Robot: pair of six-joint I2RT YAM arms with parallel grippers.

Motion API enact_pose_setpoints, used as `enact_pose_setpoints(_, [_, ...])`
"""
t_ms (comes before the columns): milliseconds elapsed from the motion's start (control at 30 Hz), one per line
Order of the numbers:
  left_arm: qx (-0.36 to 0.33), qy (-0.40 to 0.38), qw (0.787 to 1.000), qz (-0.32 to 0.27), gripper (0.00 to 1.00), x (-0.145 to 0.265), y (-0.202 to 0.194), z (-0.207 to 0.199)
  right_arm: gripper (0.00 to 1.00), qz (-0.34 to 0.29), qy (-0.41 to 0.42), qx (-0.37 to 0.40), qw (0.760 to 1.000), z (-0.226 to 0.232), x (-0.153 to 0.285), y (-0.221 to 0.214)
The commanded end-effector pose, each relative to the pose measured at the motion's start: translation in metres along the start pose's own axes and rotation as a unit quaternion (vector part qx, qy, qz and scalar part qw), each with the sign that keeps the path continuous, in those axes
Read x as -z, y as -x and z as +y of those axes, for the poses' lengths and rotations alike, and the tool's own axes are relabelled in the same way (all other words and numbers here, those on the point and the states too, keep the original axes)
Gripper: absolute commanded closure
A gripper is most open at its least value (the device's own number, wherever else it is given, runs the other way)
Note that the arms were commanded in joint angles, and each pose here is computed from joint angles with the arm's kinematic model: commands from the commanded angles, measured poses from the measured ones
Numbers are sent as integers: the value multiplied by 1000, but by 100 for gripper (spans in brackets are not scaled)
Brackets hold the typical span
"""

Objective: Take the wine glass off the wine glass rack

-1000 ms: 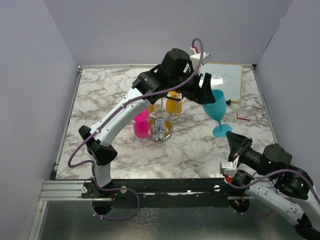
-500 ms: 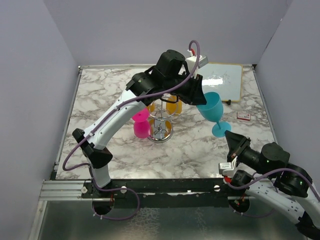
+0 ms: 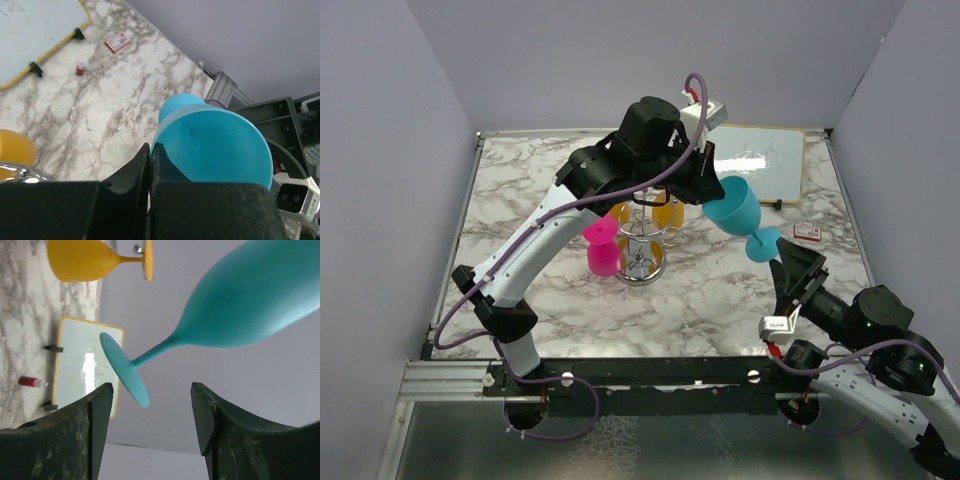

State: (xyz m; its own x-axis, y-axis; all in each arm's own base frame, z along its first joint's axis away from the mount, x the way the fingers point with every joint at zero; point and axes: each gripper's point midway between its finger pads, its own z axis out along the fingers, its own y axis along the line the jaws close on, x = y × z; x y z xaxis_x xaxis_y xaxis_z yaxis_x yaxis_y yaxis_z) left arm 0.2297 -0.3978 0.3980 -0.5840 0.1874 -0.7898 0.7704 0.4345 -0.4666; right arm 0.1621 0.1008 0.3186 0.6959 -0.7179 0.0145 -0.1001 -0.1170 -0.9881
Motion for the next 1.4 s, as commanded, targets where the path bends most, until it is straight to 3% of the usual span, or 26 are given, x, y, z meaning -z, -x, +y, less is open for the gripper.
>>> enact_pose_setpoints(0, [-43,59,988,-135,100,57,64,-9,22,-8,-89,-35,995,-36,4,2])
enact_pose_setpoints(33, [-49,71,984,-159,100,65,75,-9,10,-10,-92,-42,995,-37,3,2])
enact_pose_setpoints(67, [-54,88,978,-182,100,73,85,-6,8,-11,-92,-50,994,-38,2,3])
enact_pose_setpoints(167, [-69,141,957,-244,100,95,113,5,7,-18,-76,-92,993,-34,-3,5])
enact_pose_setpoints(267, [-81,207,932,-285,100,112,134,24,12,-47,-92,-215,971,-49,-6,14])
enact_pose_setpoints(367, [-78,284,905,-308,100,132,148,58,18,-72,-128,-403,903,-79,-9,20])
enact_pose_setpoints(433, [-70,326,888,-317,100,147,155,88,18,-82,-125,-488,860,-85,-18,26])
enact_pose_setpoints(500, [-55,345,878,-326,100,159,162,120,1,-86,-101,-548,826,-83,-29,35])
enact_pose_setpoints(633, [-27,338,882,-326,100,167,174,170,1,-48,-93,-637,763,-70,-48,32])
enact_pose_setpoints(833, [3,446,836,-319,100,205,163,243,1,-11,-74,-712,698,-49,-66,35])
enact_pose_setpoints(933, [22,510,810,-288,100,225,140,276,1,-16,-48,-724,688,-45,-70,44])
enact_pose_setpoints(1133, [79,563,792,-221,100,245,83,339,1,-5,-34,-763,646,-43,-69,50])
enact_pose_setpoints(1367, [104,622,762,-146,100,250,32,393,1,-5,-42,-782,622,-37,-64,49])
